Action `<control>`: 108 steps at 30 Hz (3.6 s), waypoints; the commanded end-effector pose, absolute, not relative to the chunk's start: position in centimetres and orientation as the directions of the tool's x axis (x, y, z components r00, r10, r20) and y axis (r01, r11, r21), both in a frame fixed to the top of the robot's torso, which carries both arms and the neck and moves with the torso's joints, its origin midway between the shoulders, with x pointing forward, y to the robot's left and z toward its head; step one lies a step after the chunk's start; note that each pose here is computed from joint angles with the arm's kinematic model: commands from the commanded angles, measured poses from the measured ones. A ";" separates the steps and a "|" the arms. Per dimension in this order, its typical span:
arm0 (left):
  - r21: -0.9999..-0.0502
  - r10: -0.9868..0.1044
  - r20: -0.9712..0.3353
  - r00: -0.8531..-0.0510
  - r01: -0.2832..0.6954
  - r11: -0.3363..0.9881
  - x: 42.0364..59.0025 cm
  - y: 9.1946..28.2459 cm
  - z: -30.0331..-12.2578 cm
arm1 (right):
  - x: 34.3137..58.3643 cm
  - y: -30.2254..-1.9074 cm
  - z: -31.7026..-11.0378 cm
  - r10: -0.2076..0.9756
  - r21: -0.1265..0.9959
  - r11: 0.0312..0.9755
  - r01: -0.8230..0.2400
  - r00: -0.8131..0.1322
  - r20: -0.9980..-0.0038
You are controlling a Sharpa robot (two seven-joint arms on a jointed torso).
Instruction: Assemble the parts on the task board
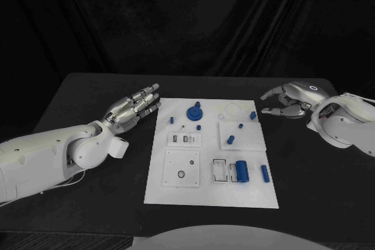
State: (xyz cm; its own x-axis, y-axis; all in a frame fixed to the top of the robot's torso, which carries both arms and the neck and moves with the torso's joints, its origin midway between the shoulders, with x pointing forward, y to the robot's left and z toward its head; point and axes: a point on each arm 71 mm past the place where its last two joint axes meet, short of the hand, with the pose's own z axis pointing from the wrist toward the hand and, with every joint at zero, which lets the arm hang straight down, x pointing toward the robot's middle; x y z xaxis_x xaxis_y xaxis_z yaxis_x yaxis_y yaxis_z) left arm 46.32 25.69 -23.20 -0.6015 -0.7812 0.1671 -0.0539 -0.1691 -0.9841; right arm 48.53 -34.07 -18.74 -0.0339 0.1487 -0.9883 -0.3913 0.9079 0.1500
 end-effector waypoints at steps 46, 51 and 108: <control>-0.981 -0.762 0.181 -0.621 -0.062 -0.183 46.2 25.5 -23.4 | 49.0 -32.2 -21.6 0.125 0.158 0.904 -0.398 -0.108 -0.986; -0.981 -0.762 0.181 -0.622 -0.063 -0.182 46.2 25.5 -23.4 | 49.0 -32.1 -21.8 0.122 0.159 0.906 -0.392 -0.117 -0.986; -0.981 -0.759 0.185 -0.624 -0.075 -0.177 46.1 25.6 -23.6 | 47.1 -26.4 -18.4 0.295 0.260 0.800 -0.541 -0.023 -0.955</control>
